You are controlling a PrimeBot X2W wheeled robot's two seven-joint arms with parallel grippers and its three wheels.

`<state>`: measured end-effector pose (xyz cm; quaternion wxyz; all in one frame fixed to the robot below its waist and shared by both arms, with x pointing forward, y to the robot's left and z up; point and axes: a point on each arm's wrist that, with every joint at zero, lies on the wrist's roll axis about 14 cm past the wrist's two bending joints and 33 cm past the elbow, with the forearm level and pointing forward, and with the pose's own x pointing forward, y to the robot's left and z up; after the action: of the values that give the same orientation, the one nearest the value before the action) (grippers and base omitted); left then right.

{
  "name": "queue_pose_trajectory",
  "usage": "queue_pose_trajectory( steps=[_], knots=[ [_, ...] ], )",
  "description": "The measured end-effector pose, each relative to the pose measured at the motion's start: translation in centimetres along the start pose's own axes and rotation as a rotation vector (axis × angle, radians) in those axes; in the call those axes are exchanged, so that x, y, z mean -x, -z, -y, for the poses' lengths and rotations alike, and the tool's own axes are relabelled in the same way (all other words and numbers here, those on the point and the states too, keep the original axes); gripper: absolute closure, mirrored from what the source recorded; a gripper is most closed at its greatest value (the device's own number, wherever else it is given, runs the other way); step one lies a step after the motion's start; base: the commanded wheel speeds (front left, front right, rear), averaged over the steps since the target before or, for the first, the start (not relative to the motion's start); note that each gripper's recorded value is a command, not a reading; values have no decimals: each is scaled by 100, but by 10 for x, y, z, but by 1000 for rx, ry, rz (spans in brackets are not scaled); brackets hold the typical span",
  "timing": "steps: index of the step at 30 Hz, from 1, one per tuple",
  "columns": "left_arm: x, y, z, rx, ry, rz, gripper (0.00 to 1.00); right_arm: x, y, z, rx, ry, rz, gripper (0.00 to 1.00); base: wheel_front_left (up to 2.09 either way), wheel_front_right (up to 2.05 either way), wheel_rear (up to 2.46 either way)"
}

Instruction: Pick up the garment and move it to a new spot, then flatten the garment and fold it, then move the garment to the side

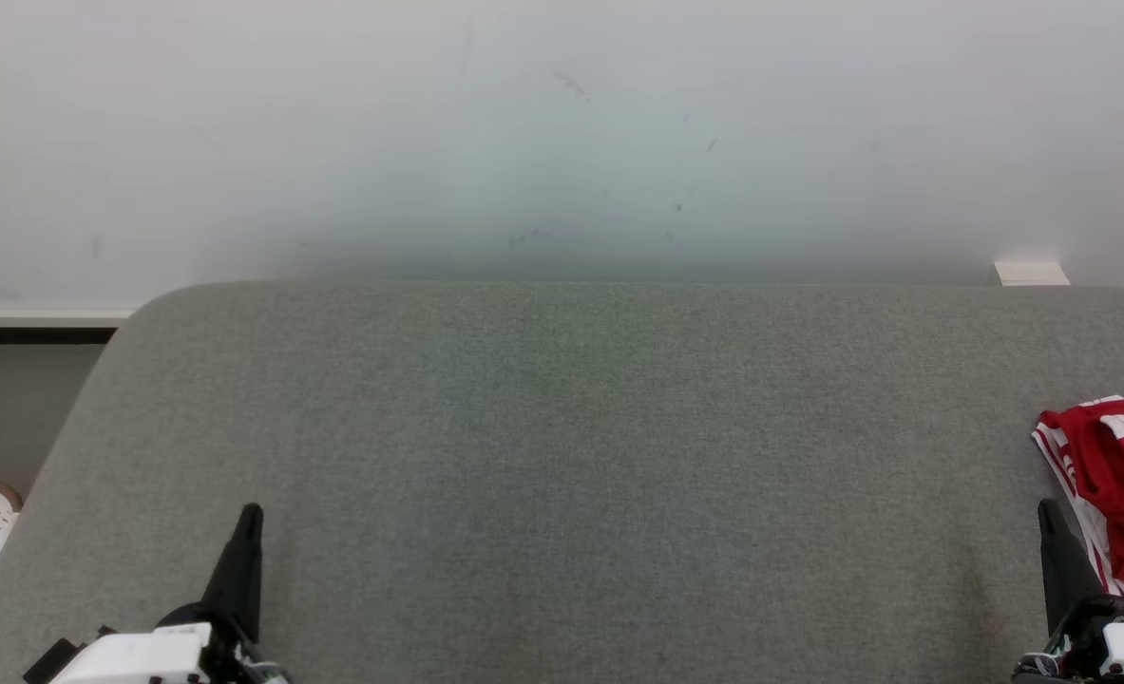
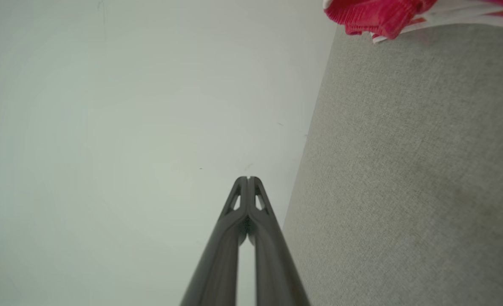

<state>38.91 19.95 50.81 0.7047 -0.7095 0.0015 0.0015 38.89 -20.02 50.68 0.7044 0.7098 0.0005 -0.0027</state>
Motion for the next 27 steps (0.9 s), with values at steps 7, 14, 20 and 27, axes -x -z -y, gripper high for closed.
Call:
queue_pose_trajectory(
  steps=[7,14,20,27],
  knots=[
    [0,0,0,1,0,0,100,0,0,0,-1,0,1,100,0,0,0],
    [0,0,0,2,1,1,100,0,0,0,0,0,-2,100,0,0,0],
    [0,0,0,1,1,1,100,0,0,0,0,0,-1,100,0,0,0],
    [0,0,0,0,1,1,100,0,0,0,1,0,-2,100,0,0,0]
  ],
)
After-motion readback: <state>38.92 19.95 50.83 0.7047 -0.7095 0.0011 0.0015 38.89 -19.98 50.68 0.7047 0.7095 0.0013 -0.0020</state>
